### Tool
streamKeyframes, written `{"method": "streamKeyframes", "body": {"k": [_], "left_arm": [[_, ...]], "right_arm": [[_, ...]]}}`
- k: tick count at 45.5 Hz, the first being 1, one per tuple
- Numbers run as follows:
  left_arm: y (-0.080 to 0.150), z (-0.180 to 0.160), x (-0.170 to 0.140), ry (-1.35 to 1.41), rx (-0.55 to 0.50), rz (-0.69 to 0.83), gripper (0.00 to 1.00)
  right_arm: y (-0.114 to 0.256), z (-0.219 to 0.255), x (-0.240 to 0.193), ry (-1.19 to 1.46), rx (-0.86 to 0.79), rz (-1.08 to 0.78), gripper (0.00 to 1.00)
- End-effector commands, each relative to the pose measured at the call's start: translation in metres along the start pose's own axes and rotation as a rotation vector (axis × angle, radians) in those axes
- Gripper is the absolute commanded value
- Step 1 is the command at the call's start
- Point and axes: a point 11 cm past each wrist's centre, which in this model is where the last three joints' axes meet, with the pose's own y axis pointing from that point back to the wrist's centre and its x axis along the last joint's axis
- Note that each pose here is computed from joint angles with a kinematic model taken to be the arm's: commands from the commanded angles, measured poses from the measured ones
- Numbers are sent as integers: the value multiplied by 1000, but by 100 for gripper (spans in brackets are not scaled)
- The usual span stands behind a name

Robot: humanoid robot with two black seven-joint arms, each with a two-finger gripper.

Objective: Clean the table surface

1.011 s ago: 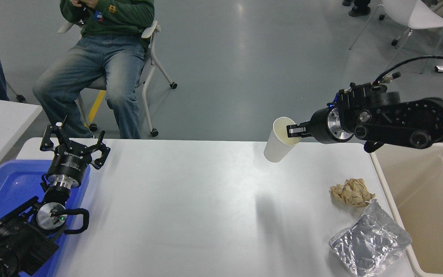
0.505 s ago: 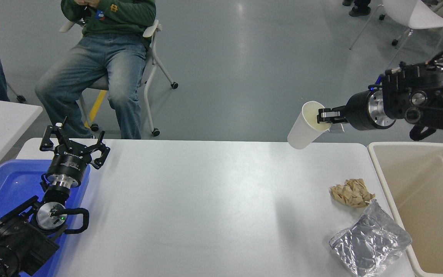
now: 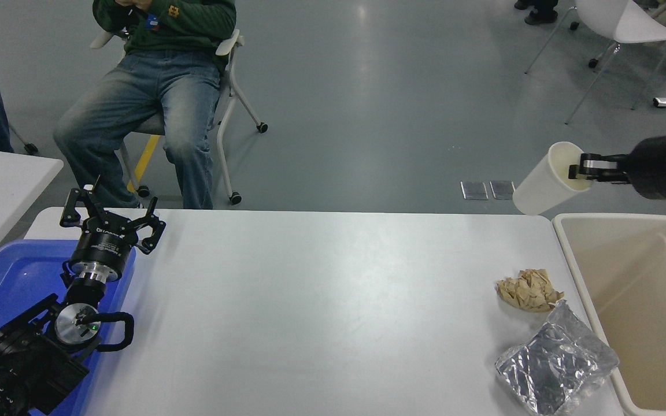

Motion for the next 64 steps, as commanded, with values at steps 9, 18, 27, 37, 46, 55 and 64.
{"method": "streamKeyframes", "body": {"k": [9,18,27,37,46,55,64], "left_arm": [[0,0,0,0,0,0,100],[0,0,0,0,0,0,100],[0,0,0,0,0,0,100],[0,0,0,0,0,0,100],[0,0,0,0,0,0,100],[0,0,0,0,0,0,100],[0,0,0,0,0,0,100]], "right_arm": [[25,77,-21,-97,-109,24,0],[27,105,-19,-113,-167,51,0],[16,128,-23,-127,-213,60,0],[-1,159,-47,-179,-260,60,0],[-14,179,-76,-198,-304,30,0],[-16,203,-94,-188,-351,18,0],[-27,221,-105,-151,-406,29,0]]}}
